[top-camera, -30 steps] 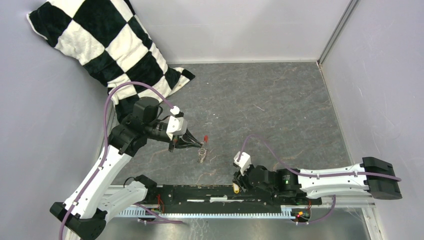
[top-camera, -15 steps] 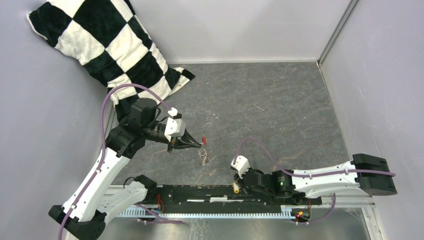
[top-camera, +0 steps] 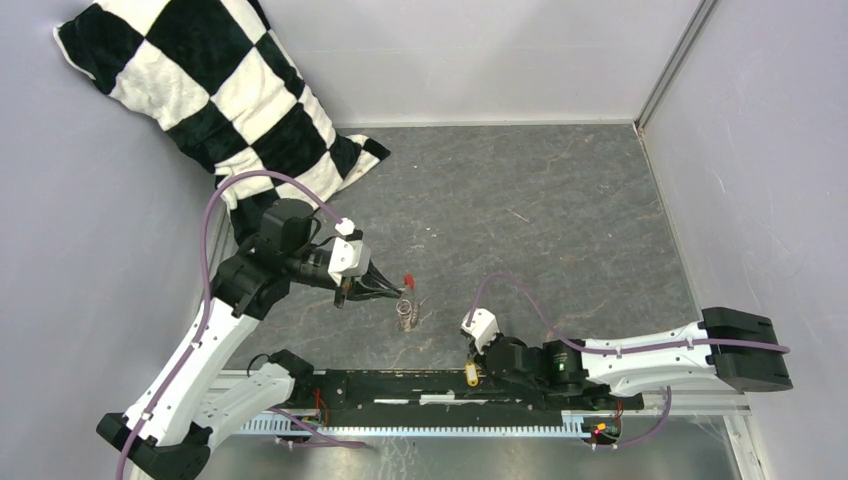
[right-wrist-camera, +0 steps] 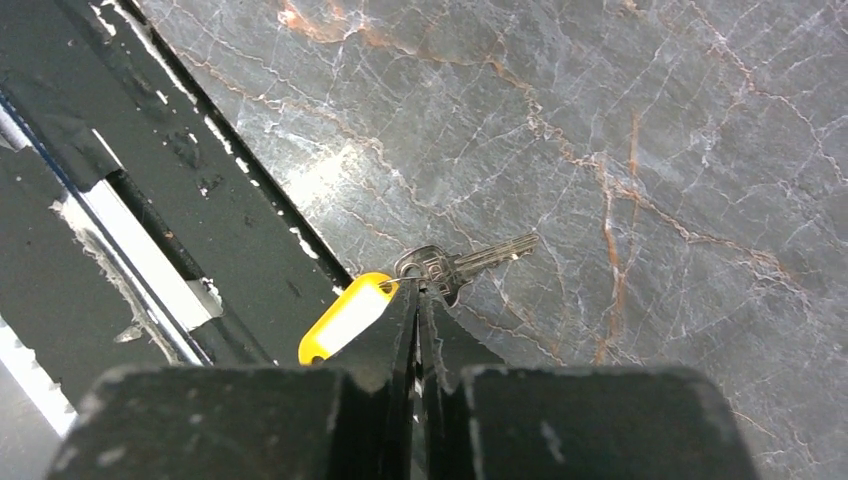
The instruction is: Put the keys on the keyring
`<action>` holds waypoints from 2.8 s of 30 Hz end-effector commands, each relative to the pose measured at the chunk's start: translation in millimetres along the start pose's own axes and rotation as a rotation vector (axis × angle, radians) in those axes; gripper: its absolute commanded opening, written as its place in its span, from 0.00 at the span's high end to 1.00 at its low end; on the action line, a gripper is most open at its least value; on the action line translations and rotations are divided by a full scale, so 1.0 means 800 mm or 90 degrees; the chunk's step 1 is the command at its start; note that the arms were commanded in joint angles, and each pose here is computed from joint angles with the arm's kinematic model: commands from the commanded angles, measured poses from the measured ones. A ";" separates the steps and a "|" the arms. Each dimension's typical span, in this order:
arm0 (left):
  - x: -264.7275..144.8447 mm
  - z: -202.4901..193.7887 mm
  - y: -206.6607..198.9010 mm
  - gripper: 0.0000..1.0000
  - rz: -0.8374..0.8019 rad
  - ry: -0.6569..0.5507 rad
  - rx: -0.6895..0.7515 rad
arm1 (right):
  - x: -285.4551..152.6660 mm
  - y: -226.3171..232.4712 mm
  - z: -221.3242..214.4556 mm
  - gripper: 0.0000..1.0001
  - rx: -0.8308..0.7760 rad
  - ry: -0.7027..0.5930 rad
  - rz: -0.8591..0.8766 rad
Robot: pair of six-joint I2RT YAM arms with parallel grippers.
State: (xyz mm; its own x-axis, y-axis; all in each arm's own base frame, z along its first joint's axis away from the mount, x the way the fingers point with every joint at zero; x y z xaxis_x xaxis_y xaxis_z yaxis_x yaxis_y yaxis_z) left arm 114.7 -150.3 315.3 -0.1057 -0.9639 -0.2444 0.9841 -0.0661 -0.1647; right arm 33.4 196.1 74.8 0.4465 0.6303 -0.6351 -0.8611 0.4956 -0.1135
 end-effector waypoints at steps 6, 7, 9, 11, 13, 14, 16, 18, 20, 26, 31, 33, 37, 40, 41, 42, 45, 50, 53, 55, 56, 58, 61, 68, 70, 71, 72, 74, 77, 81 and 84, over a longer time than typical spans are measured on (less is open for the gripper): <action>0.000 -0.005 -0.006 0.98 -0.009 -0.005 -0.011 | 0.001 -0.035 0.023 1.00 -0.034 -0.051 -0.041; 0.000 -0.007 -0.006 0.98 -0.009 -0.003 -0.015 | 0.001 -0.038 0.027 1.00 -0.049 -0.059 -0.037; 0.000 -0.011 -0.007 0.98 -0.008 -0.002 -0.020 | 0.004 -0.045 0.036 1.00 -0.073 -0.082 -0.032; 0.000 -0.013 -0.010 0.98 -0.009 -0.003 -0.021 | 0.007 -0.051 0.044 1.00 -0.112 -0.103 -0.021; -0.002 -0.014 -0.013 0.98 -0.007 -0.005 -0.021 | 0.012 -0.054 0.050 1.00 -0.161 -0.122 -0.002; -0.002 -0.014 -0.014 0.98 -0.005 -0.005 -0.019 | 0.015 -0.055 0.052 1.00 -0.188 -0.130 0.006; -0.003 -0.014 -0.016 0.98 -0.004 -0.007 -0.018 | 0.020 -0.056 0.056 1.00 -0.226 -0.147 0.028; -0.003 -0.016 -0.018 0.98 -0.007 -0.007 -0.020 | 0.021 -0.054 0.057 1.00 -0.255 -0.181 0.059; -0.003 -0.019 -0.019 0.98 -0.009 -0.007 -0.022 | 0.020 -0.057 0.058 1.00 -0.272 -0.222 0.057; -0.003 -0.017 -0.019 0.98 -0.009 -0.008 -0.021 | 0.019 -0.078 0.063 0.92 -0.225 -0.195 0.018; -0.003 -0.018 -0.018 0.98 -0.006 -0.008 -0.013 | 0.004 -0.065 0.064 0.60 -0.080 -0.170 0.063; -0.003 -0.019 -0.018 0.98 -0.006 -0.007 -0.013 | -0.005 -0.056 0.062 0.48 -0.020 -0.175 0.097; -0.002 -0.022 -0.017 0.98 -0.009 -0.005 -0.017 | -0.015 -0.039 0.050 0.42 0.072 -0.156 0.150; -0.001 -0.022 -0.015 0.98 -0.010 -0.004 -0.017 | -0.016 -0.023 0.040 0.44 0.094 -0.095 0.170; -0.001 -0.022 -0.015 0.98 -0.010 -0.003 -0.018 | -0.016 -0.016 0.039 0.44 0.091 -0.082 0.178; -0.001 -0.022 -0.014 0.98 -0.010 -0.002 -0.019 | -0.016 -0.011 0.039 0.45 0.090 -0.075 0.176; 0.000 -0.022 -0.013 0.98 -0.014 -0.002 -0.023 | -0.013 -0.005 0.026 0.49 0.095 -0.013 0.150; -0.001 -0.021 -0.015 0.98 -0.013 -0.003 -0.019 | -0.013 -0.004 0.027 0.52 0.099 -0.009 0.109; -0.001 -0.021 -0.015 0.98 -0.012 -0.004 -0.018 | -0.011 -0.004 0.027 0.53 0.098 -0.009 0.102; -0.001 -0.021 -0.015 0.98 -0.013 -0.004 -0.019 | -0.008 -0.005 0.028 0.53 0.095 -0.008 0.098; -0.001 -0.020 -0.016 0.98 -0.012 -0.005 -0.018 | -0.006 -0.004 0.028 0.52 0.094 -0.005 0.097; -0.002 -0.020 -0.017 0.98 -0.011 -0.006 -0.017 | -0.004 -0.004 0.029 0.51 0.088 0.005 0.090; -0.003 -0.018 -0.018 0.98 -0.008 -0.007 -0.015 | -0.001 -0.004 0.029 0.51 0.088 0.014 0.083; -0.004 -0.018 -0.020 0.98 -0.008 -0.009 -0.013 | 0.003 -0.007 0.031 0.60 0.078 0.013 0.065; -0.004 -0.018 -0.020 0.98 -0.008 -0.009 -0.011 | 0.005 -0.007 0.032 0.63 0.079 0.012 0.063; -0.004 -0.018 -0.021 0.98 -0.008 -0.009 -0.011 | 0.005 -0.007 0.032 0.64 0.078 0.013 0.061; -0.004 -0.019 -0.021 0.98 -0.008 -0.009 -0.011 | 0.006 -0.008 0.032 0.65 0.076 0.015 0.058; -0.004 -0.019 -0.021 0.98 -0.008 -0.009 -0.011 | 0.007 -0.007 0.033 0.65 0.074 0.016 0.056; -0.005 -0.021 -0.022 0.98 -0.007 -0.009 -0.010 | 0.009 -0.008 0.033 0.66 0.071 0.025 0.050; -0.005 -0.020 -0.022 0.98 -0.006 -0.010 -0.006 | 0.012 -0.010 0.037 0.69 0.073 0.025 0.031; -0.005 -0.020 -0.022 0.98 -0.004 -0.010 -0.005 | 0.015 -0.011 0.040 0.70 0.068 0.037 0.018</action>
State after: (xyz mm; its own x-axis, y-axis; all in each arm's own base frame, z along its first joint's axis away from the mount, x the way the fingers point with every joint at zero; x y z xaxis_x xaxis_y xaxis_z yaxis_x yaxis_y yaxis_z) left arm 97.9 -140.8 300.2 -0.1056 -0.9639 -0.2443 0.9839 -0.0656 -0.1665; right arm 47.1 204.6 79.2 0.3567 0.6048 -0.7121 -0.8570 0.5153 0.0083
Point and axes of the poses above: each gripper's point midway between its finger pads, its own x axis out along the fingers, its own y axis along the line the jaws close on, z = x × y, the point moved 8 cm from there along -x, back along the fingers, and after that the axes turned 14 degrees about -x, right-handed, at the moved point
